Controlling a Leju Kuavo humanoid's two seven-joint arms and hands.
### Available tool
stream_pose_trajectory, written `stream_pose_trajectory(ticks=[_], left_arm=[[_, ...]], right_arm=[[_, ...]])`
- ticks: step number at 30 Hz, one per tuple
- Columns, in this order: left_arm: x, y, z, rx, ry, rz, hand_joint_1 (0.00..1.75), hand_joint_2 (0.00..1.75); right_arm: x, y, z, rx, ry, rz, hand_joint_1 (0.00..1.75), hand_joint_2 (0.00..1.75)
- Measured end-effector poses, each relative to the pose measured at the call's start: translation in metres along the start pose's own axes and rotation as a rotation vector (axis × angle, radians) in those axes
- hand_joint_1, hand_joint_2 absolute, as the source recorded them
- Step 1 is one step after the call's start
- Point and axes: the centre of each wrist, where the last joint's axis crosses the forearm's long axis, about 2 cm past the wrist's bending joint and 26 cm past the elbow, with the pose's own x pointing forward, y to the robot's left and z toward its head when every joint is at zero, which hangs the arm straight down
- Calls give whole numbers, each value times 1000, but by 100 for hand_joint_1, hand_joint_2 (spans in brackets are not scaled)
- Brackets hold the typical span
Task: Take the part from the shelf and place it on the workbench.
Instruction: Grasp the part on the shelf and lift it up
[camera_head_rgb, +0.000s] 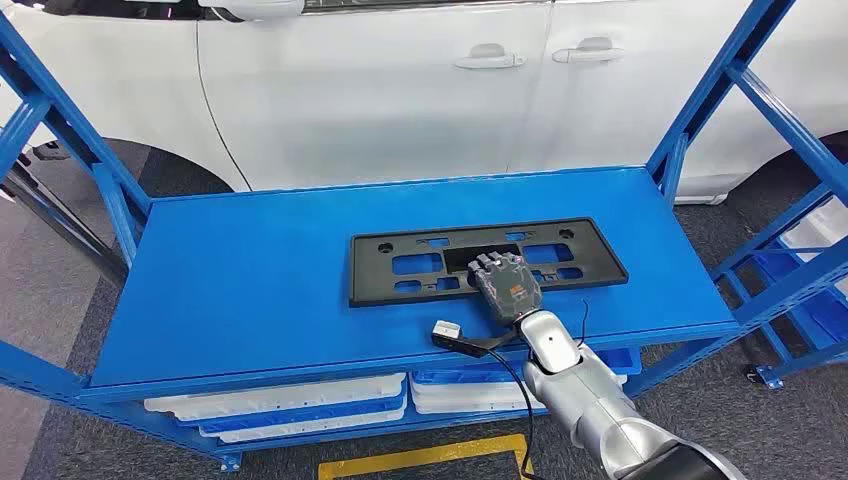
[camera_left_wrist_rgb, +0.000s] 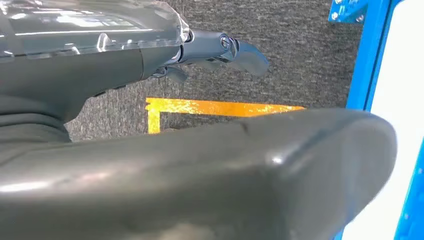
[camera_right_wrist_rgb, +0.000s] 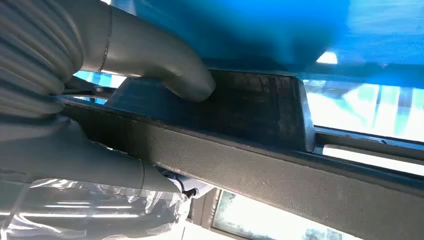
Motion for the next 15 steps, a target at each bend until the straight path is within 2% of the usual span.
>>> stream_pose_trajectory(ticks=[6, 10, 12, 15], left_arm=[[2, 0, -1, 18, -36, 7, 0, 175], [2, -1, -1, 13, -67, 48, 0, 175], [3, -2, -1, -4, -92, 78, 0, 175], [3, -2, -1, -24, -117, 119, 0, 175]], right_arm=[[0, 2, 5, -11, -13, -15, 175, 175], [0, -11, 0, -122, -35, -125, 175, 175], [1, -26, -3, -263, -60, -321, 175, 175], [7, -65, -2, -593, -101, -775, 175, 175]])
